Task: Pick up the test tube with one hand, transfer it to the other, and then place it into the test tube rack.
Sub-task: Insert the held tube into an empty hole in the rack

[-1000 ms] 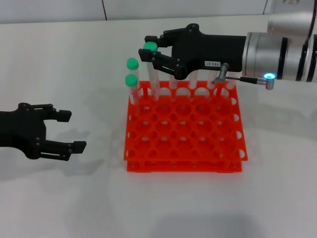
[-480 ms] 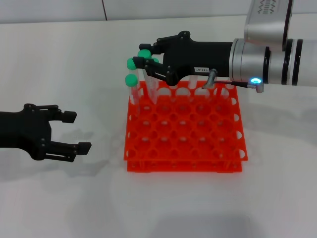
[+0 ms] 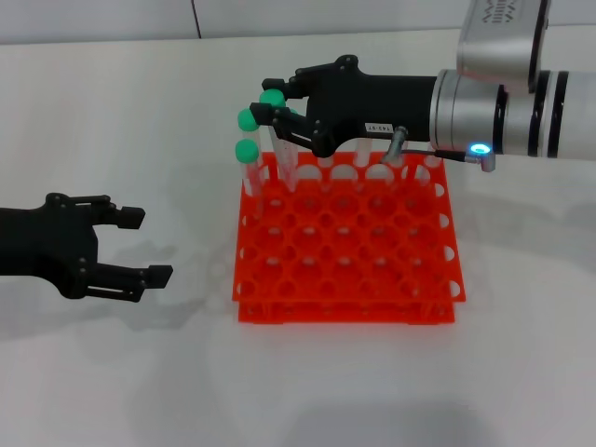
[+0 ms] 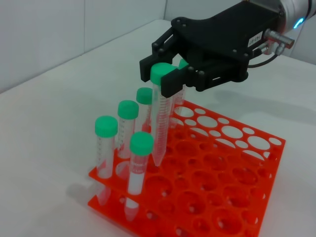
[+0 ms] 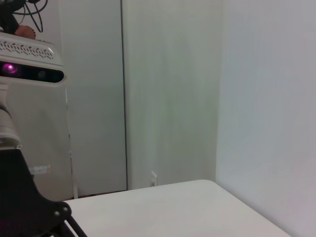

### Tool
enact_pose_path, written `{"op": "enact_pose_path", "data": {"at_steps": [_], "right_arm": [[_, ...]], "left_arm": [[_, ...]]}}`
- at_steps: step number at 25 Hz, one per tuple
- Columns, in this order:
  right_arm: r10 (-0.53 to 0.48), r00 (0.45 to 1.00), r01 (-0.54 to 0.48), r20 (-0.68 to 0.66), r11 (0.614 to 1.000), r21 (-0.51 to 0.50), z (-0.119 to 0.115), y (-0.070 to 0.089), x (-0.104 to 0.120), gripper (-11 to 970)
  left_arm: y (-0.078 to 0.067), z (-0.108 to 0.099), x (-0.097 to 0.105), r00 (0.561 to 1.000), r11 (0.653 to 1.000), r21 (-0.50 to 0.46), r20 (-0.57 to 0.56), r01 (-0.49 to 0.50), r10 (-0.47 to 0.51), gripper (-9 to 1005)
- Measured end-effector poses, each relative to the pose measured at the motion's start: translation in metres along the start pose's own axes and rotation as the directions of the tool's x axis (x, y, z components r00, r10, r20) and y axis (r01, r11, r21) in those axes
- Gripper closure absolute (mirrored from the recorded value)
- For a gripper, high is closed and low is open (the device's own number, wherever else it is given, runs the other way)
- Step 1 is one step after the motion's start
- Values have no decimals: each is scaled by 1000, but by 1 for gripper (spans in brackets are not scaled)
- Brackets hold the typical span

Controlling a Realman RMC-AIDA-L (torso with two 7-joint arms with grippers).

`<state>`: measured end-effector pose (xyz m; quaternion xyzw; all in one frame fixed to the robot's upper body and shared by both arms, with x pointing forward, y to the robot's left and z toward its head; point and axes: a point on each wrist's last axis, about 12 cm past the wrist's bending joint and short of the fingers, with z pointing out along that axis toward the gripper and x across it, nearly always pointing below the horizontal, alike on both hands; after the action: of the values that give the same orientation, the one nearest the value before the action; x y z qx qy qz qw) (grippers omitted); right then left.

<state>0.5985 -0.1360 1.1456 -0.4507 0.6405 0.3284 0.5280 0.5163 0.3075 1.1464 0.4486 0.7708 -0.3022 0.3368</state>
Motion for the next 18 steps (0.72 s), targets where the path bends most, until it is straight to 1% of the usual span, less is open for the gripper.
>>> {"op": "enact_pose_path", "data": {"at_steps": [18], "right_arm": [[17,1000,-16,-18,1000,18,1,-3,6,693]], "left_arm": [[3,5,-4,1000,1000,15,5,-6,6,103]]}}
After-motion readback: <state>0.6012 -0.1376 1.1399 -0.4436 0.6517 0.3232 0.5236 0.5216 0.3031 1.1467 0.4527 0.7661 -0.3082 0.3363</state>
